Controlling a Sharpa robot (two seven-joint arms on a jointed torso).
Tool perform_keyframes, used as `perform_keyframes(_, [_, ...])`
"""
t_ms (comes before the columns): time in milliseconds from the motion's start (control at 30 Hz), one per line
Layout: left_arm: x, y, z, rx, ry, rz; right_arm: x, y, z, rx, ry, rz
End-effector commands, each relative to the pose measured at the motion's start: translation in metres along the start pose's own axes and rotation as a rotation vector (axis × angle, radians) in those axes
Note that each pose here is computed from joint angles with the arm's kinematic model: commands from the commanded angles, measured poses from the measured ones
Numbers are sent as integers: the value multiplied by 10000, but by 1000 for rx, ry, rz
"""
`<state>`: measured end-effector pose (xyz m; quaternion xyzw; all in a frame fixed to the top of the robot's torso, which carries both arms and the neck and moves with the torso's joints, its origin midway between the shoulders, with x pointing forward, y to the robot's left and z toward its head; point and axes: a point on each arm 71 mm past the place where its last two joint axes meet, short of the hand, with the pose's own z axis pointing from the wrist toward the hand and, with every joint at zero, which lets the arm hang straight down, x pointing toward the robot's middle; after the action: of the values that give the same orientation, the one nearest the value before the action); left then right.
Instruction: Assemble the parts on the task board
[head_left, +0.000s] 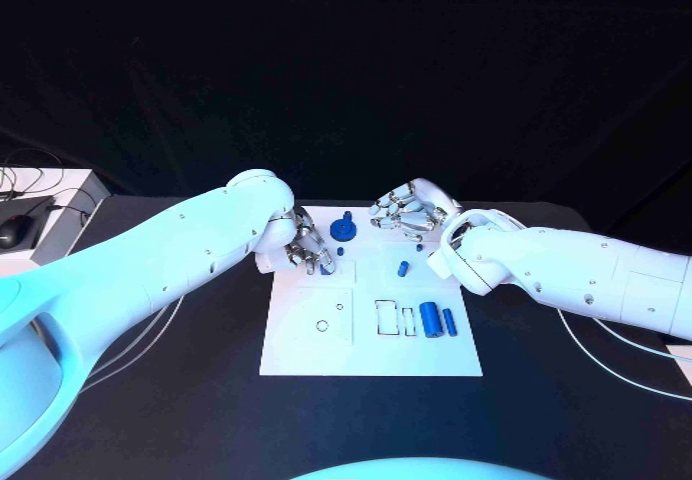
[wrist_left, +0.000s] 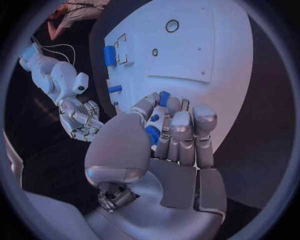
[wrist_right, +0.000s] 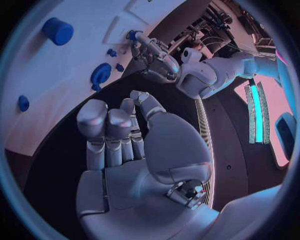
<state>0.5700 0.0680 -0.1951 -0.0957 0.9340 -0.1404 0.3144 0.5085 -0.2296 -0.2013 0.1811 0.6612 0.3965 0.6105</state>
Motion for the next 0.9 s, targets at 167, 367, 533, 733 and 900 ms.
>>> perform_keyframes(167, [9,20,18,-11,-23,-13,10,10,-1,-10,14,-6])
perform_keyframes(367, [14,22,20,-5,-28,-21,10,9,-2,-10,15,-6])
perform_keyframes(533, [15,1,21,9,-47,-35,14,12,0,-11,16,-6])
perform_keyframes(733, [11,-13,23,22,-72,-55,12,11,-1,-10,16,-6])
perform_keyframes(900, [14,-23,26,27,-83,-64,14,12,-1,-11,16,-6])
